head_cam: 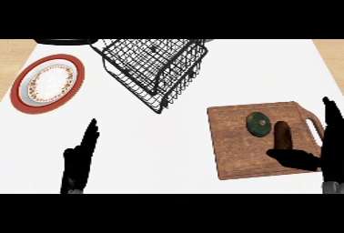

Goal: Pick the squash from the cutting board and place it in the tiered basket

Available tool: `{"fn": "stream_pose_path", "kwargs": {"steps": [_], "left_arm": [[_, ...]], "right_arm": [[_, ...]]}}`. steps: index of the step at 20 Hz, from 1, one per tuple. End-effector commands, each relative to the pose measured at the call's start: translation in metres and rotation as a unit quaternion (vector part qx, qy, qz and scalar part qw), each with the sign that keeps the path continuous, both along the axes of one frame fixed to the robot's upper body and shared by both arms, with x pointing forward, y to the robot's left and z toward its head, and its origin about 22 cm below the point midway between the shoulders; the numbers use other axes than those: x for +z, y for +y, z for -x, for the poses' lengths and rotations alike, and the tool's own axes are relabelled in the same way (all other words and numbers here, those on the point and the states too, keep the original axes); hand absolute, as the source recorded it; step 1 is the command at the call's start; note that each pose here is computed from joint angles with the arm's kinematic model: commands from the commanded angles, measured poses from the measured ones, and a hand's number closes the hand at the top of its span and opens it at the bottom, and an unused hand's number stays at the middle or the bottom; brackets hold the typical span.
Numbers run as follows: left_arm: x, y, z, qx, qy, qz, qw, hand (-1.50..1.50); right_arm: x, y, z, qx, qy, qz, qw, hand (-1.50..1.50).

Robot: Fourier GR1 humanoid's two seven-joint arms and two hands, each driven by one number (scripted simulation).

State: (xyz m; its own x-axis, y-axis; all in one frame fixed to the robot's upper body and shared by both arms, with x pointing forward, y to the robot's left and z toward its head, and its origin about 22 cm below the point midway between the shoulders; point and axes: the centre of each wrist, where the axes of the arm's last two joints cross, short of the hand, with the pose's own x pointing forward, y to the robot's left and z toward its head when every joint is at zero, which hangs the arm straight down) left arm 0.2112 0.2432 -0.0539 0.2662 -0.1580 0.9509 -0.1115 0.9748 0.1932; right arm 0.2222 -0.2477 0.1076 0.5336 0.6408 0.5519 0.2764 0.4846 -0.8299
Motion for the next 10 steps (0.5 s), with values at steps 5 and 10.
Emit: {"fn": "stream_pose_path", "kwargs": {"steps": [5, 10], "left_arm": [[0.008, 0.012, 0.001, 0.004, 0.002, 0.008, 1.0, 0.0], [-0.006, 0.002, -0.003, 0.005, 0.003, -0.005, 1.0, 0.0]], "right_arm": [[-0.012, 0.029, -0.028, -0.042, 0.105, 0.054, 0.992, -1.5], [-0.019, 0.046, -0.042, -0.047, 0.166, 0.069, 0.983, -1.5]]}}
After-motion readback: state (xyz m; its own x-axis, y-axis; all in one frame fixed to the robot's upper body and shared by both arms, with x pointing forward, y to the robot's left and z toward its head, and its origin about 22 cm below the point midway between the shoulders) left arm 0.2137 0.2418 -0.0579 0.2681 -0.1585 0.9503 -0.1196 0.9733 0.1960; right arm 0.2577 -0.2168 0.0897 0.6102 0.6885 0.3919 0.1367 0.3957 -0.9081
